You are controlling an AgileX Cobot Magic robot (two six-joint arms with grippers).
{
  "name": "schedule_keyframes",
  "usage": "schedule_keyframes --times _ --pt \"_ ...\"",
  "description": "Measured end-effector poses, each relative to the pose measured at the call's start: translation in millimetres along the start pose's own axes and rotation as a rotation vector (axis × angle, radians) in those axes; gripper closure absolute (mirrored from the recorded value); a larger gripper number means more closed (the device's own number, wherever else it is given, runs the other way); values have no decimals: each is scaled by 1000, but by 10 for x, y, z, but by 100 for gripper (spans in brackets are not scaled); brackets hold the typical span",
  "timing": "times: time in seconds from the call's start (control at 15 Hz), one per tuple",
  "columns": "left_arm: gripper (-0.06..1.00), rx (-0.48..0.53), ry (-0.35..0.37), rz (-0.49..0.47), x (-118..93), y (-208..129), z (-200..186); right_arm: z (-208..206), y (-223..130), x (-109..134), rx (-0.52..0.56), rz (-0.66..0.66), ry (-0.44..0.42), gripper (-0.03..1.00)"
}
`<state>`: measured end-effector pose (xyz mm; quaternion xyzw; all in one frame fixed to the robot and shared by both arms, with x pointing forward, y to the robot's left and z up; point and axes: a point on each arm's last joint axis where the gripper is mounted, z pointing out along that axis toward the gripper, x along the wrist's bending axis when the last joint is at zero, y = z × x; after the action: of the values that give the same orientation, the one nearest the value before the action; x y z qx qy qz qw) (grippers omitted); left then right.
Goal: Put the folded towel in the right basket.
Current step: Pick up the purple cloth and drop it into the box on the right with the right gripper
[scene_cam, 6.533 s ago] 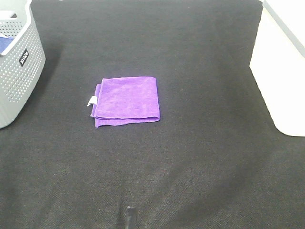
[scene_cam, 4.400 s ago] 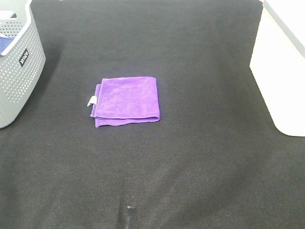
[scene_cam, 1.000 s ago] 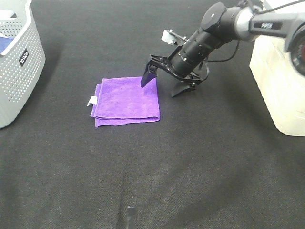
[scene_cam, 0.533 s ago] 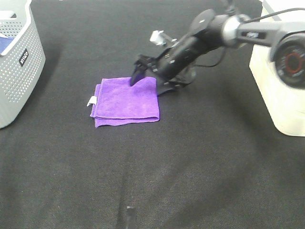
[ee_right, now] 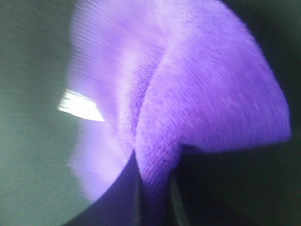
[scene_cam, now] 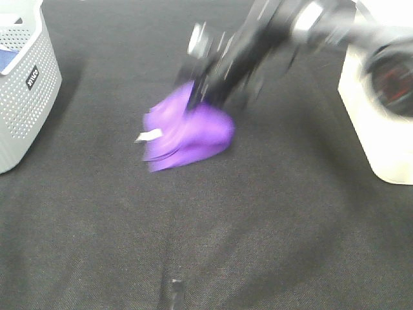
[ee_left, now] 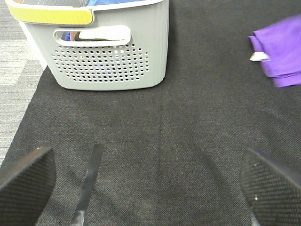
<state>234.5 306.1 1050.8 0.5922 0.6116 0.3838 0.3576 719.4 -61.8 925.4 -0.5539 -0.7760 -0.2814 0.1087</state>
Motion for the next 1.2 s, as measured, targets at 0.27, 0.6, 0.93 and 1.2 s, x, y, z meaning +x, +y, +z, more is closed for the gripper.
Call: schedule_keyframes --times 0.27,0.6,0.93,1.2 --pt "-4 0 0 0 0 0 0 -1864 382 172 -305 -100 -109 88" --pt "-4 0 0 0 0 0 0 -3684 37 -245 -579 -54 -523 88" --pt "-4 0 0 0 0 0 0 -3915 -295 -1108 -437 126 -837 88" --pt "-4 0 0 0 0 0 0 -3340 -433 -1478 -230 229 -783 68"
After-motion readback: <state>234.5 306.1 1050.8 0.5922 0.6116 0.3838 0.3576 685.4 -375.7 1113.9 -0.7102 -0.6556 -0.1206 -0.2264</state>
